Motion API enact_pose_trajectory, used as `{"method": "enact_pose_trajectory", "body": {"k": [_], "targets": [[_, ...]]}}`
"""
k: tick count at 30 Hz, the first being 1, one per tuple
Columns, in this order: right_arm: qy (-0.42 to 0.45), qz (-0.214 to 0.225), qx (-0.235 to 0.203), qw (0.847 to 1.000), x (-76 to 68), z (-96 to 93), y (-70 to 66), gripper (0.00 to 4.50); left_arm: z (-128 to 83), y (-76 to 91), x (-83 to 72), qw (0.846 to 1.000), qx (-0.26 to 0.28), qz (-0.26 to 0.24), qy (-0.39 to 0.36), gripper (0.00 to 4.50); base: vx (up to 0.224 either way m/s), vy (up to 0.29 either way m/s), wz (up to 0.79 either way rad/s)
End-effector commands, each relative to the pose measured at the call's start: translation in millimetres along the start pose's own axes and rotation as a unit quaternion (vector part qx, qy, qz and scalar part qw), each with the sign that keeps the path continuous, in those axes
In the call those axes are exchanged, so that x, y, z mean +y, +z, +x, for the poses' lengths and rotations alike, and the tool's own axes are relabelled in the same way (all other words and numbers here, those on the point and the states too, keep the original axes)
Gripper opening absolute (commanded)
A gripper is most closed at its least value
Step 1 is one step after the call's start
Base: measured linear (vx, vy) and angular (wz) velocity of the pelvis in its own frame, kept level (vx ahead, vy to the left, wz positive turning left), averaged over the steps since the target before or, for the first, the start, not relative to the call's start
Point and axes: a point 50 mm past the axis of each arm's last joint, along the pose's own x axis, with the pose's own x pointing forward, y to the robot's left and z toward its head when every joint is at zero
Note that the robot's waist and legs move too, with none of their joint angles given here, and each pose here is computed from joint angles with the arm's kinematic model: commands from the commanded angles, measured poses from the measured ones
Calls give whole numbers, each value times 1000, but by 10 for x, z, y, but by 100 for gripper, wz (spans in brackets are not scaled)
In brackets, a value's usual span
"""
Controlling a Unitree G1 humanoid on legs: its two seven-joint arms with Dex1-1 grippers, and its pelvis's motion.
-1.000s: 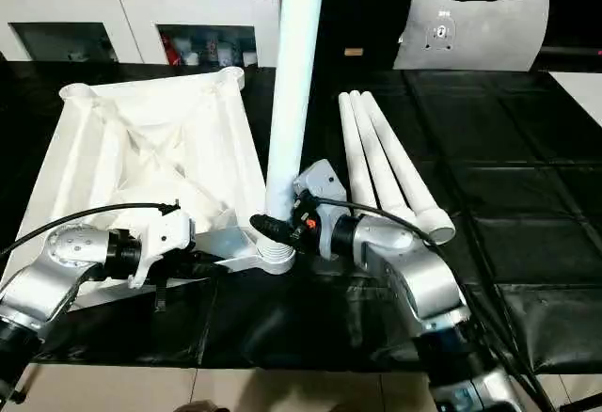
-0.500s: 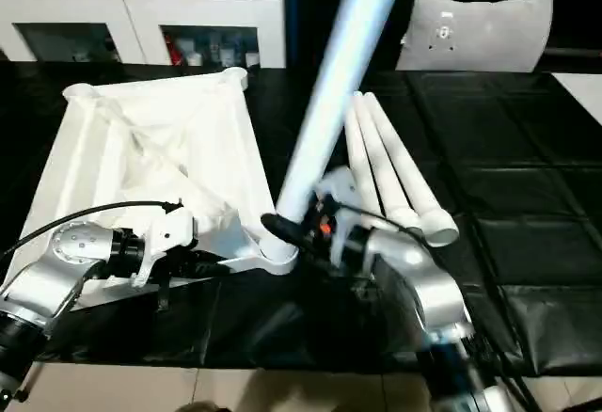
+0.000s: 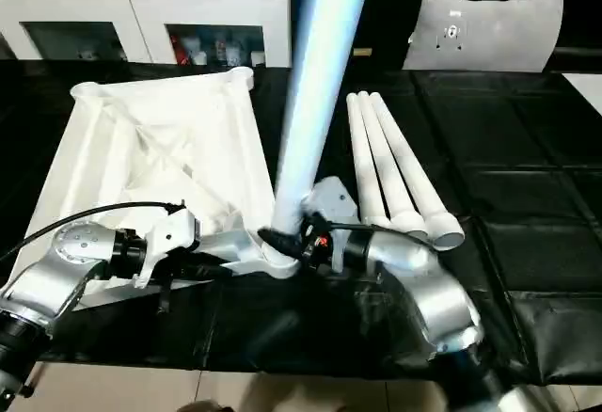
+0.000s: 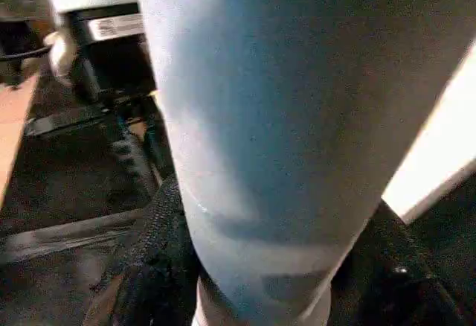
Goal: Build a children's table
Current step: Insert table leg to table base
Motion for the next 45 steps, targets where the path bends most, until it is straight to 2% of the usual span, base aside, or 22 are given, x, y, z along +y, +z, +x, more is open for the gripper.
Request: {"method": "enact_pose_trajectory", "body": {"k": [1,3,8,13,15,25,28,31,34,36,39,45], "targets": [[82,87,91,989,284,81,-470,188,-51,116,89,1000,-11,21,8,0,0,0,0],[103,119,89,984,318,113,-483,188,-59,143,110,1000,-12,26,-3,0,0,0,0],[139,107,111,978,385,211,-520,188,-83,227,235,999,-8,32,4,0,0,0,0],[156,106,104,977,458,247,-484,188,-154,221,346,999,7,33,33,0,0,0,0],[156,102,97,978,502,281,-462,188,-263,201,438,997,26,31,64,0,0,0,0],[128,92,71,985,495,342,-391,188,-407,112,466,995,23,3,98,0,0,0,0],[61,96,49,992,390,380,-338,188,-466,95,357,990,-2,-25,137,0,0,0,0],[40,104,42,993,345,386,-324,188,-472,94,300,988,-11,-37,151,0,0,0,0],[-2,109,39,993,255,386,-307,188,-443,95,112,981,-26,-59,180,0,0,0,0],[-24,114,37,993,213,395,-291,188,-379,140,-27,978,-42,-73,192,0,0,0,0],[-62,112,36,991,150,480,-271,188,-110,349,-312,973,-76,-89,200,0,55,12,-3],[-105,117,40,987,81,577,-266,188,88,519,-440,966,-76,-97,228,0,19,-2,0]]}}
